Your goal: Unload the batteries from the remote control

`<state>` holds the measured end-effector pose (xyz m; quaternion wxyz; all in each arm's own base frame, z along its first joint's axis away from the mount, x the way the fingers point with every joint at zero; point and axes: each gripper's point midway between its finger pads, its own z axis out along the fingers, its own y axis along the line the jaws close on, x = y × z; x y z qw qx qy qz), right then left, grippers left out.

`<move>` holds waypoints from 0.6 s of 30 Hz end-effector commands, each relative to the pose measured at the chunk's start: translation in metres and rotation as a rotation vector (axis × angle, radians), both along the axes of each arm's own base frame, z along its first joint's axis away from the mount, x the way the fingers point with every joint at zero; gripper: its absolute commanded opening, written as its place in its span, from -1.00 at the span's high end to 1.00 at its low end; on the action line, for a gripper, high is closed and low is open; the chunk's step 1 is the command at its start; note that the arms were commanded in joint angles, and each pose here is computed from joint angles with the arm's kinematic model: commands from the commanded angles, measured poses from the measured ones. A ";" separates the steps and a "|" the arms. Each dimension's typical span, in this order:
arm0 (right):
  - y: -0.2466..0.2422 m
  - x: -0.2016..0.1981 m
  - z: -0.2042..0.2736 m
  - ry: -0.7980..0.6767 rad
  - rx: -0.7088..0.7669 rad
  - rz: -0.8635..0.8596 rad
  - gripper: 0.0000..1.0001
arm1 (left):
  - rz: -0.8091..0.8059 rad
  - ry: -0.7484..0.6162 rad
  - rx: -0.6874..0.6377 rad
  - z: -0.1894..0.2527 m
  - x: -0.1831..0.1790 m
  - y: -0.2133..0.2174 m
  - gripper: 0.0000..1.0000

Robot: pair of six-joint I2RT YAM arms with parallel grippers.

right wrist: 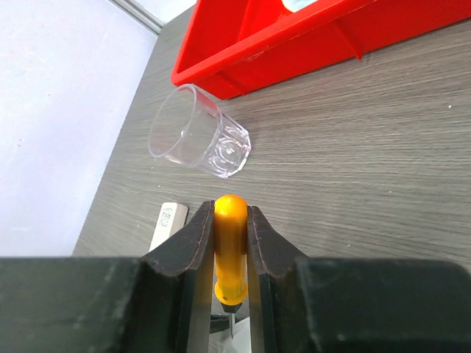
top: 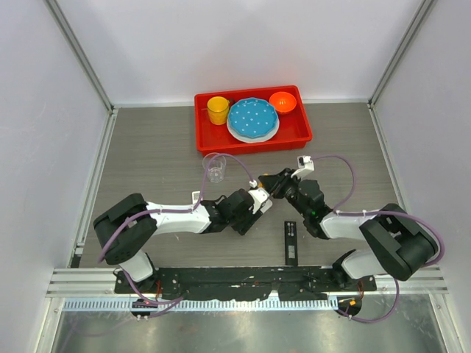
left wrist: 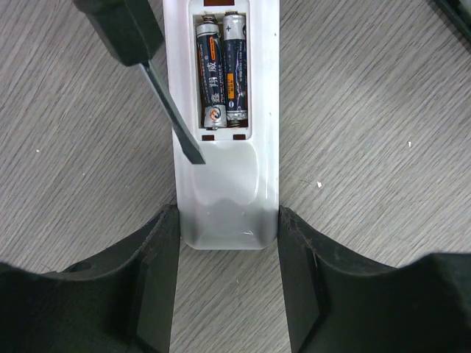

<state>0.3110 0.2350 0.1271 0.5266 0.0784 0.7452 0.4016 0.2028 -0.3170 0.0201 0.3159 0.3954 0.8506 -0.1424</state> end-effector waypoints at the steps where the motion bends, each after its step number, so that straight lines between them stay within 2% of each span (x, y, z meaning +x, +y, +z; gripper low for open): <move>1: 0.008 -0.004 0.028 -0.033 0.103 0.031 0.98 | -0.014 0.043 0.042 -0.013 -0.009 0.008 1.00; 18: -0.039 0.023 0.029 -0.119 -0.175 -0.200 0.98 | -0.006 0.033 0.028 -0.009 -0.007 0.009 1.00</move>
